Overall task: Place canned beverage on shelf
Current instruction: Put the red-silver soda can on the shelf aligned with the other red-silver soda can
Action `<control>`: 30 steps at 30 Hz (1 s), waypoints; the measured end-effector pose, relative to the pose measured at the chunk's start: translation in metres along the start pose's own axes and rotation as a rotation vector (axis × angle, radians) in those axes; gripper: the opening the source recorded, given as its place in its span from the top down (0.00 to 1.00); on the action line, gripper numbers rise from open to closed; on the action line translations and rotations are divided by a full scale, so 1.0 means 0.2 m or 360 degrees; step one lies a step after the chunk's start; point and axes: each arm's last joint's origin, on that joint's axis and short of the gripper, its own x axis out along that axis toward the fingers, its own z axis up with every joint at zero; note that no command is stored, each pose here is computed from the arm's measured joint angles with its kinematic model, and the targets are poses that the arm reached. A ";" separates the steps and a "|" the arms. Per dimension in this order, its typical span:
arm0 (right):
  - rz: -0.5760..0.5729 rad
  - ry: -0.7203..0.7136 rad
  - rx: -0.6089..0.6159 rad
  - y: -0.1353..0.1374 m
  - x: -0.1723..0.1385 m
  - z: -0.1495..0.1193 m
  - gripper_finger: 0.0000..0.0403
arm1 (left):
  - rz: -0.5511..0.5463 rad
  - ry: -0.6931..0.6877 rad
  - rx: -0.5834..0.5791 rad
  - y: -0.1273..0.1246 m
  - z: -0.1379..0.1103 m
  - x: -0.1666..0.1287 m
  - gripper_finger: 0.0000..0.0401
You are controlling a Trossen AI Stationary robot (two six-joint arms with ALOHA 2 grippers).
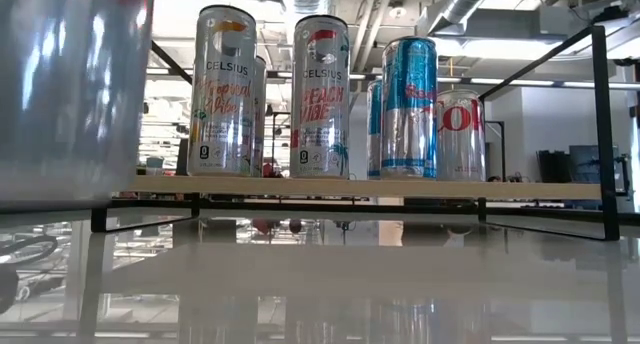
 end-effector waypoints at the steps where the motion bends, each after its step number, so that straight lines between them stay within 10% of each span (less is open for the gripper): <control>1: 0.0008 -0.0001 -0.0004 0.01 -0.03 0.02 0.31 | 0.0000 0.0000 0.0000 0.00 0.00 0.00 0.45; 14: 0.0081 0.0249 0.0112 0.09 -0.38 0.15 0.31 | -0.0001 0.0000 -0.0043 0.00 0.00 0.00 0.45; 30: -0.0240 0.0664 0.0360 0.27 -0.88 0.19 0.31 | -0.0001 0.0001 -0.0059 0.00 0.00 0.00 0.45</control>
